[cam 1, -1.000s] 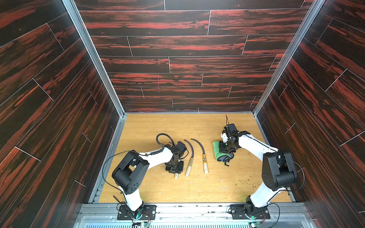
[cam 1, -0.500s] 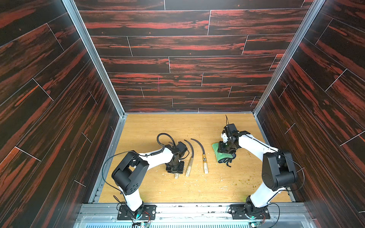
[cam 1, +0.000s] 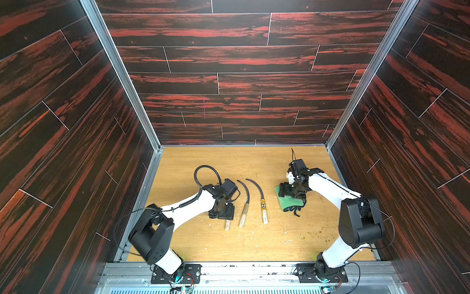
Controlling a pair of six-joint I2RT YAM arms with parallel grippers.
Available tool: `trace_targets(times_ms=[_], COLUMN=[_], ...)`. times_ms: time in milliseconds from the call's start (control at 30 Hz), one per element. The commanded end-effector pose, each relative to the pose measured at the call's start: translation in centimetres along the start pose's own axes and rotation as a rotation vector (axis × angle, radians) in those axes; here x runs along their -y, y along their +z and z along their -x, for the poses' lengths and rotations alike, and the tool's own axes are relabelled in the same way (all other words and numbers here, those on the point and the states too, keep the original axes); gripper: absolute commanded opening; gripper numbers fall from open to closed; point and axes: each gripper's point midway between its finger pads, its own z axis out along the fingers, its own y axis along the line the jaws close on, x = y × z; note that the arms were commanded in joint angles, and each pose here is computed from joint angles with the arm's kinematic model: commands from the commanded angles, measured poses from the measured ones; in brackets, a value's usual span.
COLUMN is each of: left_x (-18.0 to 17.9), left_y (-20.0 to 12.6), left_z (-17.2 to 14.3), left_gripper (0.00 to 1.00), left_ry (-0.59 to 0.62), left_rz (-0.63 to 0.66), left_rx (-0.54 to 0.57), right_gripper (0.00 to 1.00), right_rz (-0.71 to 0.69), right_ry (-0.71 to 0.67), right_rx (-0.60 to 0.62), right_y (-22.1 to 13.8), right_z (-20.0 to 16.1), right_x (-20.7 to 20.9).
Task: Wipe small sickles with rags
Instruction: Place the small sickle at the center of the board, then reset both arms
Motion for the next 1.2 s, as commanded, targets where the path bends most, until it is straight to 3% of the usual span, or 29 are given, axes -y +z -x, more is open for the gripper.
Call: trace_targets(times_ms=[0, 200, 333, 533, 733, 1000, 1167], left_x=[-0.8, -1.7, -4.1, -10.8, -17.8, -23.5, -25.5], left_y=[-2.4, -5.1, -8.6, -13.7, -17.5, -19.0, -18.3], left_z=[0.8, 2.4, 4.2, 6.1, 5.1, 3.8, 4.3], left_gripper=[0.70, 0.71, 0.71, 0.72, 0.74, 0.78, 0.86], left_ry=[-0.017, -0.029, -0.061, -0.203, -0.380, -0.497, -0.550], left_rz=[0.020, 0.042, 0.129, 0.298, 0.479, 0.749, 0.848], left_rx=[0.068, 0.195, 0.363, 0.612, 0.796, 0.922, 1.031], right_gripper=[0.95, 0.98, 0.98, 0.98, 0.98, 0.98, 0.98], right_rz=[-0.004, -0.031, -0.047, -0.104, -0.120, -0.124, -0.224], right_ry=[0.010, 0.025, 0.040, 0.067, 0.075, 0.069, 0.085], right_rx=[0.050, 0.094, 0.168, 0.357, 0.512, 0.857, 0.938], right_y=[-2.8, -5.0, -7.0, -10.3, -12.1, -14.8, -13.5], right_z=[0.6, 0.5, 0.7, 2.0, 2.9, 4.0, 3.9], right_x=[-0.1, 0.3, 0.7, 2.1, 2.8, 4.1, 6.2])
